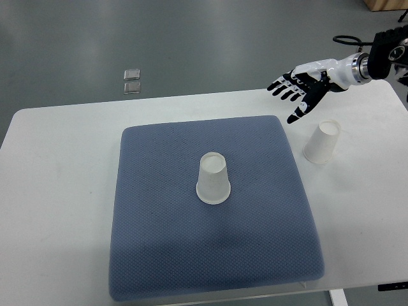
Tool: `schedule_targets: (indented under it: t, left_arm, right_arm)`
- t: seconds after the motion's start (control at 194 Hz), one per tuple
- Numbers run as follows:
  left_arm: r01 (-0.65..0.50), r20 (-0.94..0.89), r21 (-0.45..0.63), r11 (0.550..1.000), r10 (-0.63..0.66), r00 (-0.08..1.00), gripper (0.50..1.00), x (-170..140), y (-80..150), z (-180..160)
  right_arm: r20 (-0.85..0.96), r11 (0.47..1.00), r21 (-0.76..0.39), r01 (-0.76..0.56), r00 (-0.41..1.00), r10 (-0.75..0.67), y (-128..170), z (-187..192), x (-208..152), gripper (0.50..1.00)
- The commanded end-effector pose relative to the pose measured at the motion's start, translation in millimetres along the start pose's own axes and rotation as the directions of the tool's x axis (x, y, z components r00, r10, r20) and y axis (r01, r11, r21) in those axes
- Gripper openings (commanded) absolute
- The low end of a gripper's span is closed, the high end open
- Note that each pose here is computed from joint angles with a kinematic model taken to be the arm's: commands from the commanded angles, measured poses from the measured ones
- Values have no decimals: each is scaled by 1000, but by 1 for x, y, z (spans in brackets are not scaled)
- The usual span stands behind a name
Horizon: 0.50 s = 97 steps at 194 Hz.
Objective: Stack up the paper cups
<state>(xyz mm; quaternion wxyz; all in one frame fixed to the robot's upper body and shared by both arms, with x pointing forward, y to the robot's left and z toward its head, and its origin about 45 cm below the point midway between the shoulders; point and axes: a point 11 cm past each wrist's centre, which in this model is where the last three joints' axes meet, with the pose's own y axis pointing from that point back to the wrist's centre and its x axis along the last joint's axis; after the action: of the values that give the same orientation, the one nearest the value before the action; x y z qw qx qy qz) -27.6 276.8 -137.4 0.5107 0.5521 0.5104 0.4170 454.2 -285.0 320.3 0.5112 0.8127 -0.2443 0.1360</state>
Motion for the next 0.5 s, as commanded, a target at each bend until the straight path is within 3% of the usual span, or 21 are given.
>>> schedule_targets:
  t: [0.0,0.108,0.32,0.495]
  left_arm:
    - [2,1,0,1000,-2,1000,1000,-1,0,0]
    - [2,1,0,1000,-2,1000,1000,-1,0,0]
    - [1,-1,0,1000,-1,1000,1000,0,0,0]
    - [-1,0,0,1000,1,1000,1000,0,0,0]
  right_arm:
    - [-183,976,-214,32,980,-73,35,2,5,926]
    - [-277,952,-302,44,952,-132,63,-11,11,926]
    - [-326,966,-239,-98,945,16,114,-47,47,926]
    - [-333,968,-200,-149,940,76,143,-58,54,926]
